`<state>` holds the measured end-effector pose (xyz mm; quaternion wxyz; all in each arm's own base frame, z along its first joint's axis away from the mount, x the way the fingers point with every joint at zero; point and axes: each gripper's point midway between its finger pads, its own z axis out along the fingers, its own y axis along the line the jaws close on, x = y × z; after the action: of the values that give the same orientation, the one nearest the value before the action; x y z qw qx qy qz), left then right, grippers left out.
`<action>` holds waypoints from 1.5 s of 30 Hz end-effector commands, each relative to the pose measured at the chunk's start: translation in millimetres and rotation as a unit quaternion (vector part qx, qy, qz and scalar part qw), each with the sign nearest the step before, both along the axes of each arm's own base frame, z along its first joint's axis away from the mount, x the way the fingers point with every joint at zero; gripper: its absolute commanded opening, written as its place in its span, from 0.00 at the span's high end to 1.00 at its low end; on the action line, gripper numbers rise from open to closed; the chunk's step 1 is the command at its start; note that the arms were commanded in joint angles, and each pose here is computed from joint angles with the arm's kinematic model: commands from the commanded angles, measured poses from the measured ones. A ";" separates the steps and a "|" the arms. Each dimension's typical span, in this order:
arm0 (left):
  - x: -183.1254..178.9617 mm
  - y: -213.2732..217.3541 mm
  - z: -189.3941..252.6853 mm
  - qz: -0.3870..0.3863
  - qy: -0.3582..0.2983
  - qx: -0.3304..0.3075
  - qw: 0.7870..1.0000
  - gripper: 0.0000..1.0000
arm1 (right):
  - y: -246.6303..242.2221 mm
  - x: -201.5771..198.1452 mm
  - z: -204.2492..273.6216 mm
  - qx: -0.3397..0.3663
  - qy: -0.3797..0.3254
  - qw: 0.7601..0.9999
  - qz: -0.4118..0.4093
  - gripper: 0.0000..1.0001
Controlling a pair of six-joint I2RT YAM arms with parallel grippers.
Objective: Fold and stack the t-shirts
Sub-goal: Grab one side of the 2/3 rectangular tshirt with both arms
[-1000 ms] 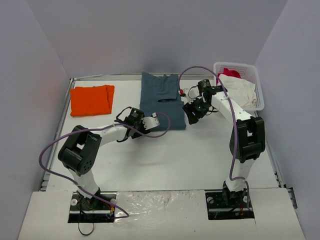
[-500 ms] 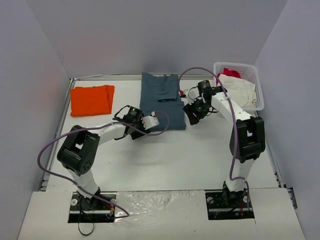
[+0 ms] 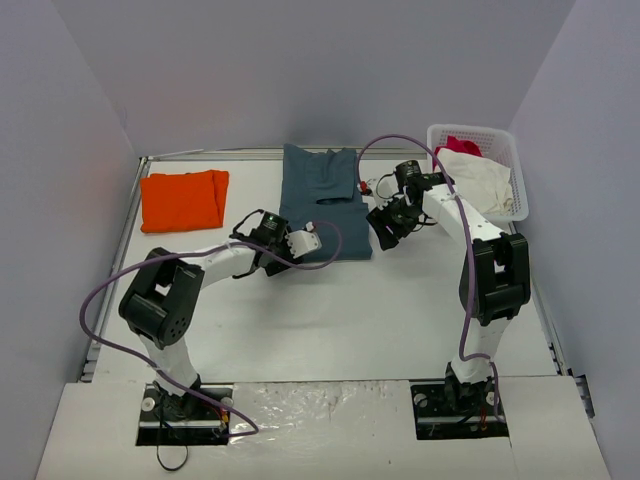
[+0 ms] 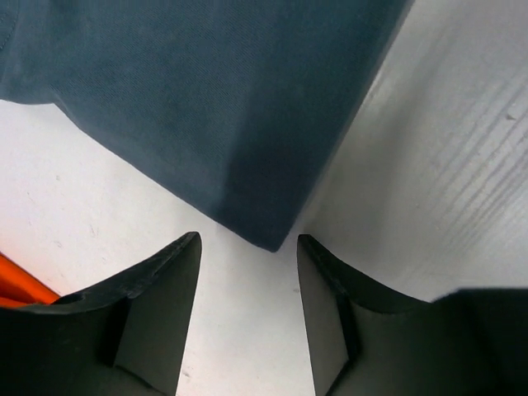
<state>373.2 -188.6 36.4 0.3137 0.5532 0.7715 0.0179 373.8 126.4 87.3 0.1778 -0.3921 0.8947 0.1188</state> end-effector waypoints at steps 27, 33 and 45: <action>-30.5 -19.1 18.6 -0.030 0.177 -0.081 0.980 0.98 | 16.8 -44.9 40.6 0.081 -0.043 0.993 0.079 0.49; -32.4 -12.1 14.6 -0.023 0.198 -0.080 0.977 0.98 | 27.0 -64.5 35.5 0.098 -0.105 0.976 0.161 0.49; -39.3 -10.2 2.6 -0.013 0.240 -0.086 0.967 0.98 | 51.7 -39.3 -13.3 0.025 -0.141 0.966 0.215 0.59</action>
<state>339.7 -196.4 31.2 0.1791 0.5329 0.8112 -0.1609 314.9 174.8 77.9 0.2696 -0.5732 0.7608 0.1414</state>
